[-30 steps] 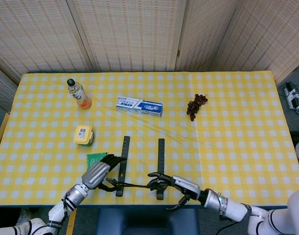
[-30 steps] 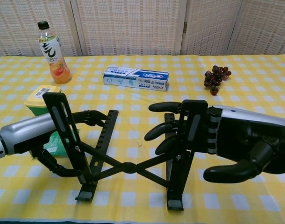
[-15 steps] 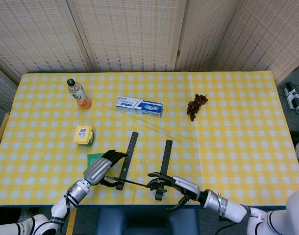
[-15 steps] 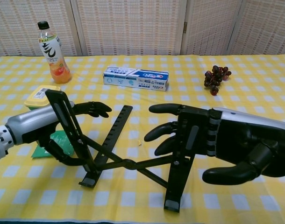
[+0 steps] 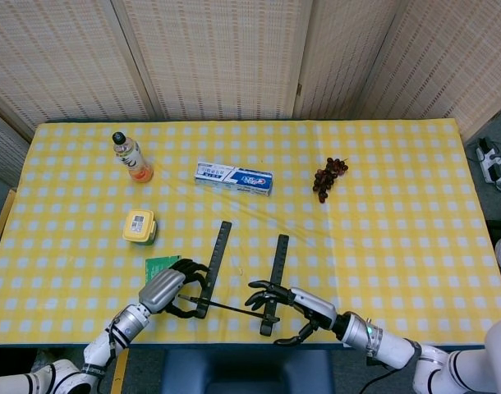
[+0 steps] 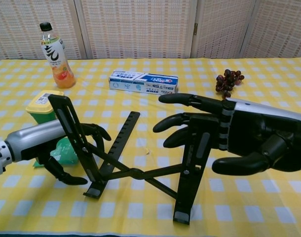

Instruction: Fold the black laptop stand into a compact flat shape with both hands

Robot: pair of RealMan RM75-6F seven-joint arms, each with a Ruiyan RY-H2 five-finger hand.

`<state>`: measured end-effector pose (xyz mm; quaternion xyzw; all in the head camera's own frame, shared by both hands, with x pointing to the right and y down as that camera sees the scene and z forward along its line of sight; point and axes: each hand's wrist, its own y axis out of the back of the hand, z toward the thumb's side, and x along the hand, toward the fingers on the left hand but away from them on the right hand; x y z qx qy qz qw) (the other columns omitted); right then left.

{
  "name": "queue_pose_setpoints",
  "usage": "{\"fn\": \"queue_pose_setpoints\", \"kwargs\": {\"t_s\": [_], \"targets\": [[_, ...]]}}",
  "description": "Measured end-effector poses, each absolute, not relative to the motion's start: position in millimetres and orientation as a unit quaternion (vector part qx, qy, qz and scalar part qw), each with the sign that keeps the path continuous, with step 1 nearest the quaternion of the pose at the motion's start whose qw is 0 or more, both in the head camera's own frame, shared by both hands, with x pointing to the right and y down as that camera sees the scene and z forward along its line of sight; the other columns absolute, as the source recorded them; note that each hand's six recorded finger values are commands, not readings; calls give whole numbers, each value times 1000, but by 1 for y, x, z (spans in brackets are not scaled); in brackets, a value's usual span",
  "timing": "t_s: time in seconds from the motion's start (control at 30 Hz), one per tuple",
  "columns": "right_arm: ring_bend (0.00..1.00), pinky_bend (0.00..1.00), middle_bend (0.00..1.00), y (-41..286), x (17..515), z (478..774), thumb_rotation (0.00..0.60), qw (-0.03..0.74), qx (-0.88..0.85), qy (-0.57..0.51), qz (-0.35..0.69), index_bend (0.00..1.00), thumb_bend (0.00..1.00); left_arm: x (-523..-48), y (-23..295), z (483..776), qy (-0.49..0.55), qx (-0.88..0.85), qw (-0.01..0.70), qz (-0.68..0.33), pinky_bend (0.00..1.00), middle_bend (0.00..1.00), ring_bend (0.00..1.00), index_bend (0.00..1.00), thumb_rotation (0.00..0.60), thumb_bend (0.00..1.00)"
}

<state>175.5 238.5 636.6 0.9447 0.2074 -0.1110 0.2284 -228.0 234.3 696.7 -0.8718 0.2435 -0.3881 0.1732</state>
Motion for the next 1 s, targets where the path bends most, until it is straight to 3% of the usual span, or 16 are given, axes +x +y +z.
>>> {"fn": "queue_pose_setpoints", "kwargs": {"t_s": [0.33, 1.0], "targets": [[236, 134, 228, 238, 176, 638, 600, 231, 943, 210, -113, 96, 262, -228, 238, 699, 254, -872, 164, -385, 171, 274, 216, 530, 600, 220], [233, 134, 226, 242, 179, 641, 600, 236, 941, 211, -117, 96, 261, -227, 245, 702, 252, -875, 154, -383, 175, 289, 224, 580, 600, 320]]}}
